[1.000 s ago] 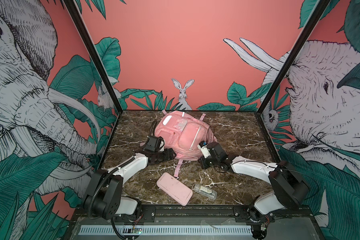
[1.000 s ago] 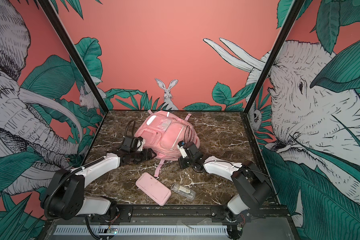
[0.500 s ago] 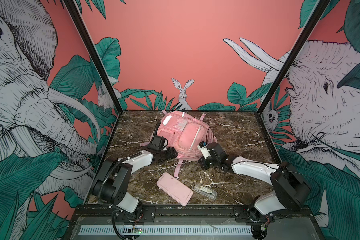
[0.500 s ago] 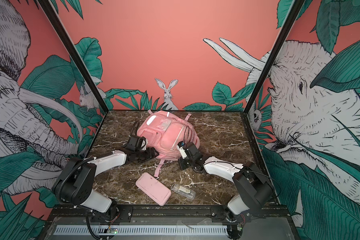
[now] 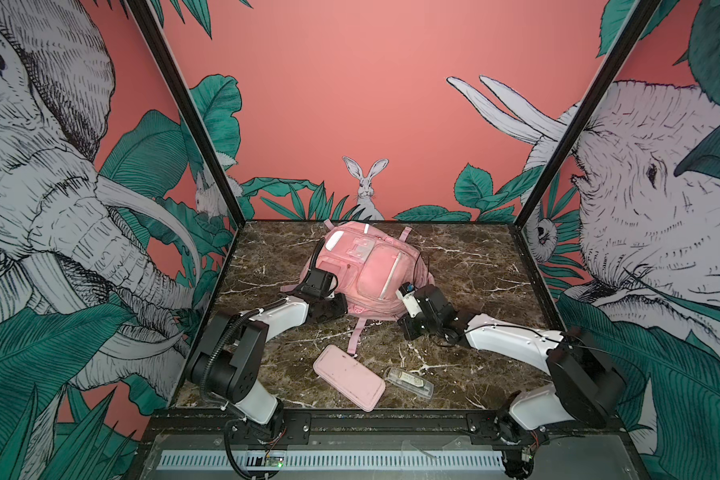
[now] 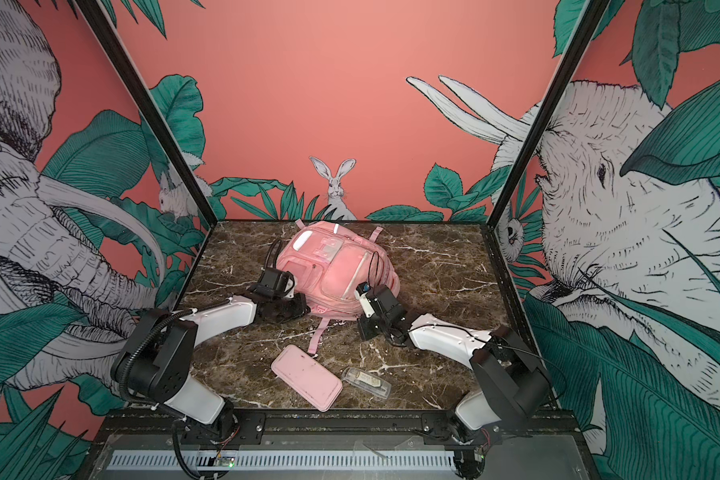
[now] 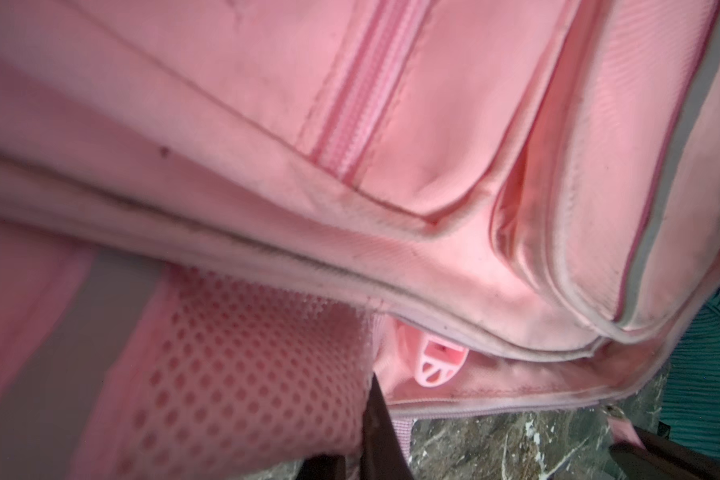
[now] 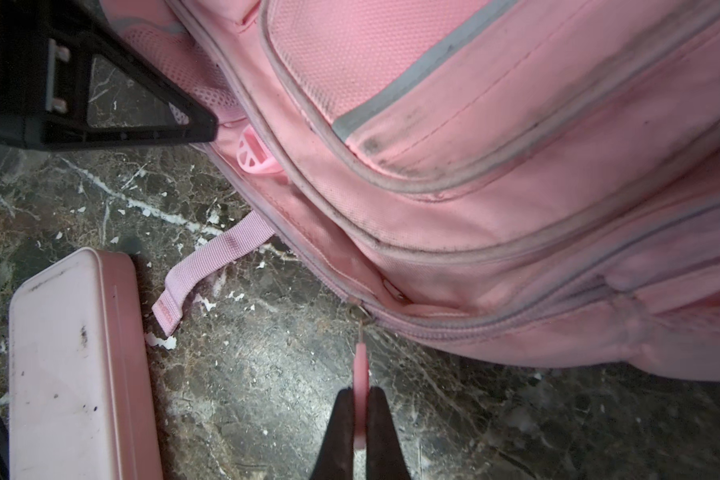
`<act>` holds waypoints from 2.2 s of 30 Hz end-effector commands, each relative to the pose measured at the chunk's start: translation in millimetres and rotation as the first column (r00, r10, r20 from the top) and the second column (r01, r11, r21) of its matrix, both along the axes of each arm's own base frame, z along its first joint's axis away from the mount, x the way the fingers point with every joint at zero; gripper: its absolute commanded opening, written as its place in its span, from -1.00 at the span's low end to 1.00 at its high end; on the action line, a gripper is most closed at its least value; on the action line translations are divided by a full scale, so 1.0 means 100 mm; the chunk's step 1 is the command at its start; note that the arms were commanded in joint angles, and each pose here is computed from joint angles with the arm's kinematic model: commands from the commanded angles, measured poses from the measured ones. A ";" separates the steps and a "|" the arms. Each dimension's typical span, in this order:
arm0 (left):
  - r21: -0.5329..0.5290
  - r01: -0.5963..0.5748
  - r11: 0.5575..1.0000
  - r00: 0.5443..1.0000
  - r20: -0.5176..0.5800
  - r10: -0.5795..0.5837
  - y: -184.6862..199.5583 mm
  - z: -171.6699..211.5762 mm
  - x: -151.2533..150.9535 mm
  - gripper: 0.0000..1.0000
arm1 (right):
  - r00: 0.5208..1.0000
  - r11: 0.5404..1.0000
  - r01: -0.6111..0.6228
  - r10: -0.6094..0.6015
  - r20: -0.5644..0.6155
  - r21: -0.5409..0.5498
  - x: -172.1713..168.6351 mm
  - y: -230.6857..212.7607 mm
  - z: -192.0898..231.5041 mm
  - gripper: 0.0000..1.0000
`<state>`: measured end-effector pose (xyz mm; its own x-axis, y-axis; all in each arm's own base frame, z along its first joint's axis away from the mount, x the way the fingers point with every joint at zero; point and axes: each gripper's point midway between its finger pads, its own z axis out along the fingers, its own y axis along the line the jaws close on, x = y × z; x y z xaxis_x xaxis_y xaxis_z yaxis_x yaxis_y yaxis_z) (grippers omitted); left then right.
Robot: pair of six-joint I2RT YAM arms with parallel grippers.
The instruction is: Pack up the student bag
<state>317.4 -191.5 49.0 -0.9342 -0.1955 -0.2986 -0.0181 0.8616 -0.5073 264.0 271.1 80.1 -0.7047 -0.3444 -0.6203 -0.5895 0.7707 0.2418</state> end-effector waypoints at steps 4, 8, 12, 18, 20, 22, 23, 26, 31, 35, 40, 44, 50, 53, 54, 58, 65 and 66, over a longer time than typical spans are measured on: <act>0.058 -0.045 0.997 0.998 0.050 0.042 0.31 0.14 0.13 -1.00 | 0.999 0.997 0.053 -0.053 0.006 -0.057 0.04 -0.28 -0.04 -1.00; 0.073 -0.089 0.993 0.995 0.054 0.085 0.57 0.17 0.16 -1.00 | 0.995 0.992 0.100 -0.101 -0.006 -0.081 0.10 -0.51 -0.07 -1.00; 0.094 -0.122 0.988 0.991 0.063 0.116 0.77 0.19 0.21 -1.00 | 0.989 0.984 0.146 -0.148 -0.010 -0.106 0.17 -0.71 -0.08 -1.00; 0.103 -0.135 0.986 0.990 0.061 0.129 0.85 0.18 0.31 -1.00 | 0.990 0.987 0.135 -0.138 -0.036 -0.089 0.21 -0.68 -0.11 -1.00; 0.106 -0.135 0.985 0.990 0.058 0.129 0.86 0.17 0.35 -1.00 | 0.990 0.990 0.127 -0.130 -0.048 -0.065 0.21 -0.62 -0.11 -1.00; 0.106 -0.135 0.985 0.990 0.058 0.130 0.86 0.18 0.39 -1.00 | 0.991 0.991 0.123 -0.125 -0.051 -0.050 0.21 -0.59 -0.09 -1.00; 0.106 -0.137 0.985 0.990 0.057 0.132 0.87 0.17 0.41 -1.00 | 0.991 0.991 0.122 -0.125 -0.050 -0.045 0.21 -0.58 -0.08 -1.00; 0.096 -0.137 0.986 0.989 0.065 0.132 0.85 0.22 0.45 -1.00 | 0.993 0.993 0.111 -0.112 -0.047 -0.034 0.19 -0.55 -0.05 -1.00; 0.058 -0.120 0.991 0.991 0.065 0.116 0.79 0.27 0.42 -0.83 | 0.994 0.995 0.092 -0.093 -0.047 -0.028 0.15 -0.49 -0.04 -1.00; 0.025 -0.114 0.993 0.991 0.068 0.112 0.76 0.31 0.32 -0.16 | 0.995 0.996 0.086 -0.086 -0.045 -0.021 0.15 -0.43 -0.04 -1.00; -0.009 -0.109 0.994 0.991 0.074 0.109 0.72 0.39 0.15 0.38 | 0.997 0.998 0.062 -0.063 -0.045 -0.026 0.14 -0.33 -0.05 -1.00; -0.013 -0.080 0.997 0.994 0.077 0.081 0.65 0.44 0.01 0.54 | 0.997 0.998 0.053 -0.054 -0.046 -0.026 0.14 -0.30 -0.05 -1.00; -0.010 -0.026 1.000 0.998 0.065 0.027 0.36 0.39 -0.17 0.60 | 0.998 0.999 0.048 -0.049 -0.045 -0.025 0.12 -0.28 -0.05 -1.00; -0.029 -0.022 0.999 0.998 0.057 0.024 0.23 0.33 -0.20 0.61 | 0.998 0.999 0.045 -0.046 -0.046 -0.023 0.11 -0.28 -0.03 -1.00; -0.037 -0.020 0.999 0.998 0.057 0.022 0.18 0.32 -0.19 0.61 | 0.998 0.999 0.044 -0.045 -0.045 -0.021 0.10 -0.28 -0.02 -1.00; -0.050 -0.005 0.999 0.998 0.060 0.008 0.05 0.33 -0.20 0.61 | 0.998 0.999 0.040 -0.041 -0.040 -0.013 0.07 -0.27 0.00 -1.00; -0.073 0.023 0.997 0.998 0.059 -0.018 -0.16 0.29 -0.17 0.61 | 0.999 1.000 0.010 -0.010 -0.036 -0.014 -0.02 -0.21 0.01 -1.00; -0.074 0.025 0.997 0.998 0.055 -0.021 -0.19 0.27 -0.17 0.60 | 1.000 1.000 0.002 -0.002 -0.031 -0.012 -0.03 -0.20 0.02 -1.00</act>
